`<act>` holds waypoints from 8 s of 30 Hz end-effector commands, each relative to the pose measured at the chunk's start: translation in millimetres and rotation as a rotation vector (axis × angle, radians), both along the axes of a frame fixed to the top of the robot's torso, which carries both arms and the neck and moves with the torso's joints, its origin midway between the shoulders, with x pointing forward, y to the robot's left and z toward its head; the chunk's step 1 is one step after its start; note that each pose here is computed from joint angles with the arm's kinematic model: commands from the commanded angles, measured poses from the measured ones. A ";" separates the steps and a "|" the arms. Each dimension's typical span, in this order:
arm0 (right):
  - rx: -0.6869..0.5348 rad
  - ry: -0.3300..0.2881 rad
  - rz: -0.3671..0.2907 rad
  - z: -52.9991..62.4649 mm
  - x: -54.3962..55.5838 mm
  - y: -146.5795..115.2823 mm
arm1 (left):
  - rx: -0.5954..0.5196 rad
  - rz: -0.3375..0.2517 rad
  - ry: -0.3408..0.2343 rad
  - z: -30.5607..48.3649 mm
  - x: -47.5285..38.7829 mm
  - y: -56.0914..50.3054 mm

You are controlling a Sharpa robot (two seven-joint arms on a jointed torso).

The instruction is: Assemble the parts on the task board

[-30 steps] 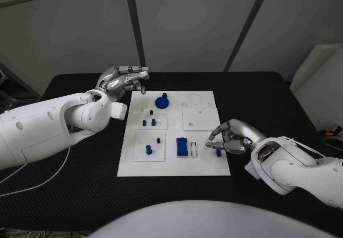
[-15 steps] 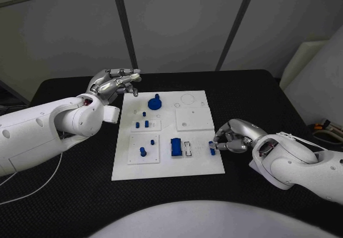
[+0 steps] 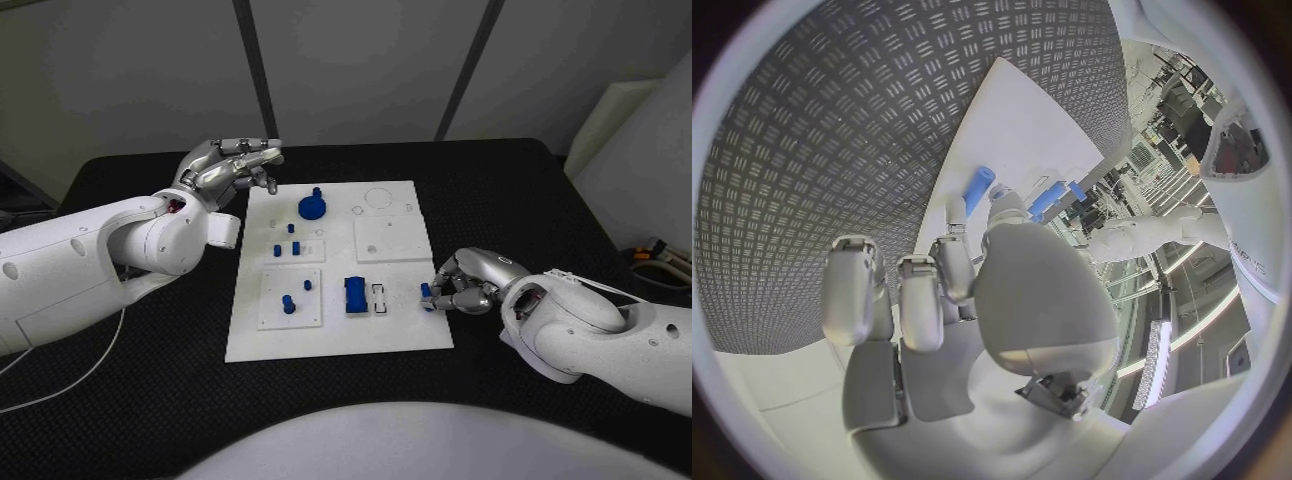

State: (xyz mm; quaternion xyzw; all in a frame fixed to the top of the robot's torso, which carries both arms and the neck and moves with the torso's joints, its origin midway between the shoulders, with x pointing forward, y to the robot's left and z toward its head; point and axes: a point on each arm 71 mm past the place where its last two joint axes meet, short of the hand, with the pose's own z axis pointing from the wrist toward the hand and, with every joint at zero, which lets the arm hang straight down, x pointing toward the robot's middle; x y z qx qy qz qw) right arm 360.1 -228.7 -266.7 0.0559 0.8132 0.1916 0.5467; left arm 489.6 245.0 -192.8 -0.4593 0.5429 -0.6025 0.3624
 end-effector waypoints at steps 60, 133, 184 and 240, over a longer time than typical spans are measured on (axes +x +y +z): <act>0.245 0.018 -0.108 14.9 -6.1 41.4 | -0.007 -0.003 -0.007 0.6 -1.3 1.3; 0.239 0.257 -0.070 -6.0 -0.8 77.2 | -0.017 -0.001 0.007 0.3 -1.9 1.6; 0.205 0.131 0.023 -3.4 8.2 64.1 | -0.015 0.003 0.009 -0.1 -1.2 3.8; 1.087 -0.020 -0.226 14.0 160.0 12.2 | -0.010 0.252 0.002 -34.2 31.7 25.7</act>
